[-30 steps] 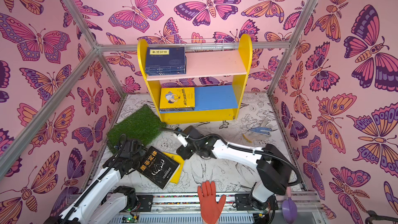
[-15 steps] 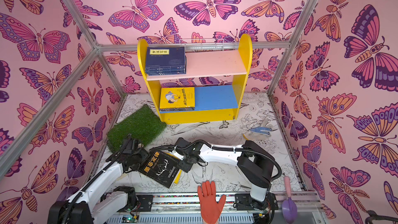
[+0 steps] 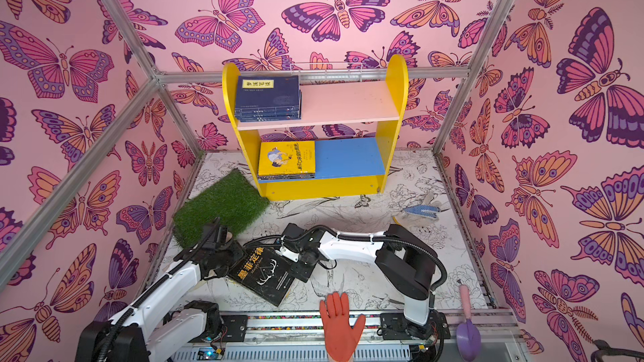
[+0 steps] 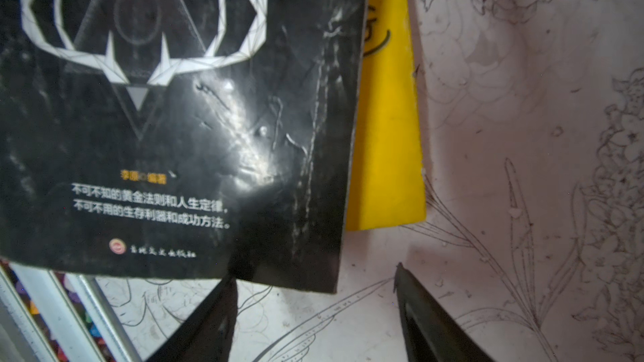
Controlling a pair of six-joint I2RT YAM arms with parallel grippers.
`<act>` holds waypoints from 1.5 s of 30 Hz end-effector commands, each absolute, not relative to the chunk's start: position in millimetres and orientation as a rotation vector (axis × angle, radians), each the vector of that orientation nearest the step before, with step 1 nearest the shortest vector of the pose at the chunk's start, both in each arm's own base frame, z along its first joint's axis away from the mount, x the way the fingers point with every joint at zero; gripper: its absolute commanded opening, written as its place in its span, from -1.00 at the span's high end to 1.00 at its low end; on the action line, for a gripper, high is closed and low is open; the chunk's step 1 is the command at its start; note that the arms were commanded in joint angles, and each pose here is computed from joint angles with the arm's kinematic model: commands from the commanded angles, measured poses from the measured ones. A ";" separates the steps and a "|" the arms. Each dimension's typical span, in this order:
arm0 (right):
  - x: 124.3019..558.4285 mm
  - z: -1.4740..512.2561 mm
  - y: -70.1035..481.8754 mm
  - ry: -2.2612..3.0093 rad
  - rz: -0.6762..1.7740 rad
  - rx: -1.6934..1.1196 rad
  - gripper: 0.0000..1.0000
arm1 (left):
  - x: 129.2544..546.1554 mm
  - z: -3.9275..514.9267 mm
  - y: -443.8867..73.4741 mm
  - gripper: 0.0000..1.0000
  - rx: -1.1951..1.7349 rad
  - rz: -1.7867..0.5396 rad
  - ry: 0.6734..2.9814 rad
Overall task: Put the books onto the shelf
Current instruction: 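Open the right gripper and move both grippers to the black Murphy's law book, then grip the black book edges with both grippers and tilt it upright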
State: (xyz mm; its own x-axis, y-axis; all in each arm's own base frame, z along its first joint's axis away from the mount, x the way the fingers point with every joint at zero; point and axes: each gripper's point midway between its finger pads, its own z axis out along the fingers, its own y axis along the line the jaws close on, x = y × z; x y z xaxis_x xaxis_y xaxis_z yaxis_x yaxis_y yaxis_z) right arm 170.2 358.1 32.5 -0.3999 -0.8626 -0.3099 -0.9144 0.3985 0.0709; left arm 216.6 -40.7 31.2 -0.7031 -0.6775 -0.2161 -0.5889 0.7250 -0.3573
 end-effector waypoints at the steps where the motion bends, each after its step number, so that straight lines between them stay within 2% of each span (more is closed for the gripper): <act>1: 158.6 -14.6 342.0 2.525 0.259 -1.651 -0.44 | 200.6 18.4 -62.9 -0.20 -0.956 -0.485 2.722; 5: 175.5 -10.0 349.7 2.555 0.339 -1.531 -0.44 | 209.6 14.9 -76.0 -0.06 -0.892 -0.571 2.748; 13: 221.5 2.3 346.4 2.594 0.410 -1.327 -0.43 | 232.0 13.5 -128.7 -0.06 -0.588 -0.798 2.843; 19: 272.5 16.2 318.5 2.637 0.367 -1.101 -0.42 | 247.0 23.3 -175.3 -0.07 -0.264 -0.856 2.894; 24: 300.7 37.6 296.1 2.626 0.347 -0.957 -0.42 | 249.6 23.7 -188.2 -0.07 -0.183 -0.874 2.918; 30: 289.4 55.2 268.2 2.580 0.282 -0.915 -0.42 | 248.6 30.0 -185.7 -0.06 -0.172 -0.864 2.889; 38: 258.3 78.2 205.1 2.554 0.172 -0.650 -0.42 | 244.4 30.3 -184.8 -0.06 -0.163 -0.870 2.887; 41: 245.8 69.5 181.8 2.588 0.122 -0.526 -0.42 | 243.7 28.6 -187.0 -0.06 -0.156 -0.885 2.901; 45: 218.1 37.5 182.6 2.700 0.219 -0.511 -0.41 | 243.8 29.1 -188.6 -0.06 -0.143 -0.886 2.901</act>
